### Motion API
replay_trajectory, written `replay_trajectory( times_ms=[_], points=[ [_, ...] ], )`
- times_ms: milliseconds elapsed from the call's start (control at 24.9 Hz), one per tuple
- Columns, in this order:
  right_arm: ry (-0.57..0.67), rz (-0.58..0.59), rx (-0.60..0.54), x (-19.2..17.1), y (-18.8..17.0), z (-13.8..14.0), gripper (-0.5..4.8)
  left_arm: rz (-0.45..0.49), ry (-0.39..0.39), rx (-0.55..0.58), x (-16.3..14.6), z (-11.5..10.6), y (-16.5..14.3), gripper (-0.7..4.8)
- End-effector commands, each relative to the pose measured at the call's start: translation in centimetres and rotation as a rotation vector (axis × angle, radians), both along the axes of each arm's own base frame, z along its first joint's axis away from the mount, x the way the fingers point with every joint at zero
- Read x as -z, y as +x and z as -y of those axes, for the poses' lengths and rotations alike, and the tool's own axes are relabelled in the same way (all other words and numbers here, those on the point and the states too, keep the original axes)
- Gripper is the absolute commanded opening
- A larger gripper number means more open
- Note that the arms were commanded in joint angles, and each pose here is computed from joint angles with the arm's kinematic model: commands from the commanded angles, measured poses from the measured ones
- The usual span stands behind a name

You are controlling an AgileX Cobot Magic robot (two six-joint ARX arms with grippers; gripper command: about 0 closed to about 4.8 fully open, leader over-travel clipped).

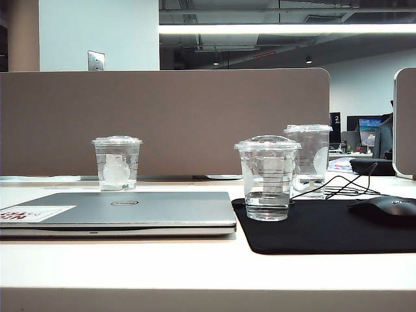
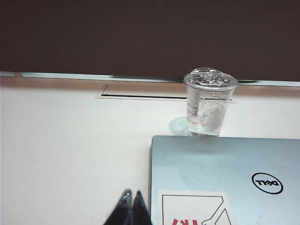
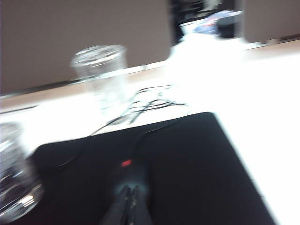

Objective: Pick up the coffee cup on the middle and place it on the right side of the laptop.

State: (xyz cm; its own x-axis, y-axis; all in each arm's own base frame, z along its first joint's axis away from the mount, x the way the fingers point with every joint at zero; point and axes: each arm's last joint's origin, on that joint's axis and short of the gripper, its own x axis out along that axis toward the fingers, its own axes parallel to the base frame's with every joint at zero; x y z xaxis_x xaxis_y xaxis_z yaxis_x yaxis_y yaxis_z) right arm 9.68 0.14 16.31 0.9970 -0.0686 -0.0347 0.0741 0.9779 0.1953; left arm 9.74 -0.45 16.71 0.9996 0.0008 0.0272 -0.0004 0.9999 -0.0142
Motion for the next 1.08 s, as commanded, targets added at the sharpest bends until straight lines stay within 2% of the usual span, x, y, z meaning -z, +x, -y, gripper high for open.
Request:
replay_trajectory(
  times_ms=[40, 321, 402, 442, 562, 723, 1085],
  points=[
    [-0.006, 0.025, 0.162, -0.2, -0.1, 0.5, -0.01, 0.010, 0.004, 0.003, -0.2, 0.0, 0.0, -0.05],
    [-0.015, -0.035, 0.199, 0.6, -0.1, 0.6, -0.01, 0.010, 0.004, 0.003, -0.2, 0.0, 0.0, -0.05],
    [-0.064, -0.004, 0.166, 0.2, 0.0, 0.5, -0.02, 0.010, 0.004, 0.003, -0.2, 0.0, 0.0, -0.05],
    [-0.151, 0.035, 0.124, -0.3, 0.0, 0.4, -0.02, 0.010, 0.004, 0.003, -0.2, 0.0, 0.0, -0.05],
    [-0.238, 0.101, 0.092, -1.0, 0.0, 0.3, -0.01, 0.010, 0.004, 0.003, -0.2, 0.0, 0.0, -0.05],
    [-0.245, 0.155, 0.081, -1.5, -0.1, 0.2, -0.01, 0.010, 0.004, 0.003, -0.2, 0.0, 0.0, -0.05],
    [-0.275, 0.143, 0.029, -1.3, 0.0, 0.1, -0.01, 0.010, 0.004, 0.003, -0.2, 0.0, 0.0, -0.05]
  ],
)
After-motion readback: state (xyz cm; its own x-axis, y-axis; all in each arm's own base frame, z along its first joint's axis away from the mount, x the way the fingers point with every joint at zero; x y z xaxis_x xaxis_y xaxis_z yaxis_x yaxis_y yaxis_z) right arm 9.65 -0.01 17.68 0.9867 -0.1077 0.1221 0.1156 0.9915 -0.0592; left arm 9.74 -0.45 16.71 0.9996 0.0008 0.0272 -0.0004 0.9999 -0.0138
